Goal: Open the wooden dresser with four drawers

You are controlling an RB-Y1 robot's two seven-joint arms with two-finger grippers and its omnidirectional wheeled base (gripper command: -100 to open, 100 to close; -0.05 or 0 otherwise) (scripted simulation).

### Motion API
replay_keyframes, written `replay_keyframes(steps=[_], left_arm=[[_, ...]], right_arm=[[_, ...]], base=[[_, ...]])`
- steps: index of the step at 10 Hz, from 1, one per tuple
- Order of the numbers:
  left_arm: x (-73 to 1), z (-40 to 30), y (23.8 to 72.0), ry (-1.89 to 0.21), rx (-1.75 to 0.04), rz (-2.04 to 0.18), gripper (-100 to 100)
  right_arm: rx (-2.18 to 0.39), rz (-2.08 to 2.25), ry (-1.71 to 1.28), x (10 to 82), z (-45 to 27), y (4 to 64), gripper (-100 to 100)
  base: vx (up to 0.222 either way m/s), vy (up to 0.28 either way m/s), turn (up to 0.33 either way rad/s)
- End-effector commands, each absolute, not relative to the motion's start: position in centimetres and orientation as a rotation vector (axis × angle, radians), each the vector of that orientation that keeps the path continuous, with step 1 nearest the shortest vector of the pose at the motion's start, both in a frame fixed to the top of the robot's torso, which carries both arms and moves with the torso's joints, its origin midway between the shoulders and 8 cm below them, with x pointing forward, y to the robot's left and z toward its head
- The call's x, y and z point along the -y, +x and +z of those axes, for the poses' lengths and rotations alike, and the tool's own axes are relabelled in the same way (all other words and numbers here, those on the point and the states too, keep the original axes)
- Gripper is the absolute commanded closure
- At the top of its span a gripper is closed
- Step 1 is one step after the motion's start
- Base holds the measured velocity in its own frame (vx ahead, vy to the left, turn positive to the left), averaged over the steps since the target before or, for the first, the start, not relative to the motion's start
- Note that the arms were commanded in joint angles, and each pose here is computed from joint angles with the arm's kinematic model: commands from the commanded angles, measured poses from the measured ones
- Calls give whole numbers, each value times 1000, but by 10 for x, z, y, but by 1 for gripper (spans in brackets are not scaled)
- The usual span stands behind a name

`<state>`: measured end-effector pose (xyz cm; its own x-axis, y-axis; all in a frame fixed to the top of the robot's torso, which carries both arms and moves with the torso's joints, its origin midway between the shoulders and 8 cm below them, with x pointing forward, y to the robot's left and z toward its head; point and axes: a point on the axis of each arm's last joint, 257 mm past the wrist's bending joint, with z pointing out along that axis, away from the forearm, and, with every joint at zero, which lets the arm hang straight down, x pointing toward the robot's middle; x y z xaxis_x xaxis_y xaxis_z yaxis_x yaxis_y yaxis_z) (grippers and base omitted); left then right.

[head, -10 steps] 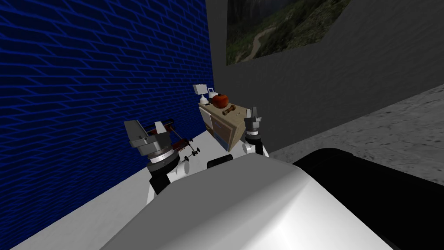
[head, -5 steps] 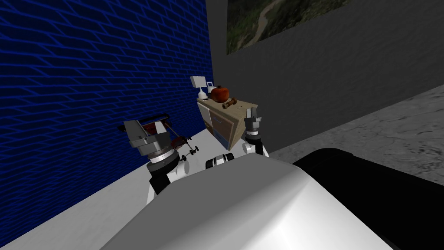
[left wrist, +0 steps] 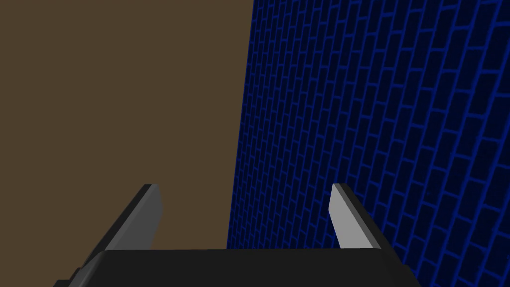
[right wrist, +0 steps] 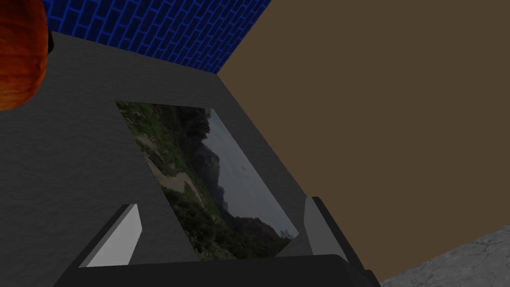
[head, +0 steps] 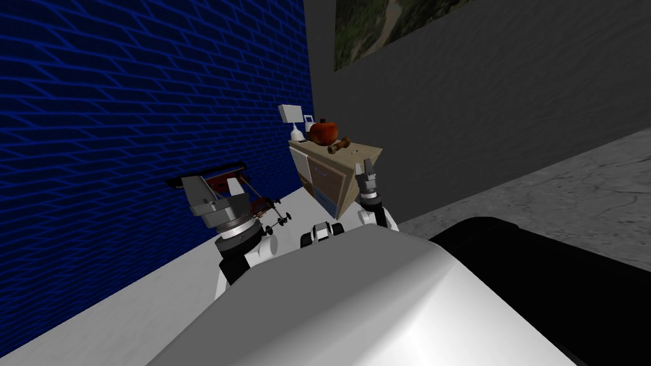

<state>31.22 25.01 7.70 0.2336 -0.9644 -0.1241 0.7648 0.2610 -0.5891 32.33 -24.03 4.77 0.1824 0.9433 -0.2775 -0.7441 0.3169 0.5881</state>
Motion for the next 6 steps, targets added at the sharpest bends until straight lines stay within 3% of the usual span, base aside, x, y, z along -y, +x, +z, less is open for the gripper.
replay_keyframes(steps=[1, 6], left_arm=[[-250, 77, 312, -455, -521, -1244, 0], [-250, 77, 312, -455, -521, -1244, 0]], right_arm=[[-750, 1182, 292, 232, 36, 328, -100], [-960, 1021, 105, 219, -6, 342, -100]], base=[[14, 44, 1], [13, 66, 8]])
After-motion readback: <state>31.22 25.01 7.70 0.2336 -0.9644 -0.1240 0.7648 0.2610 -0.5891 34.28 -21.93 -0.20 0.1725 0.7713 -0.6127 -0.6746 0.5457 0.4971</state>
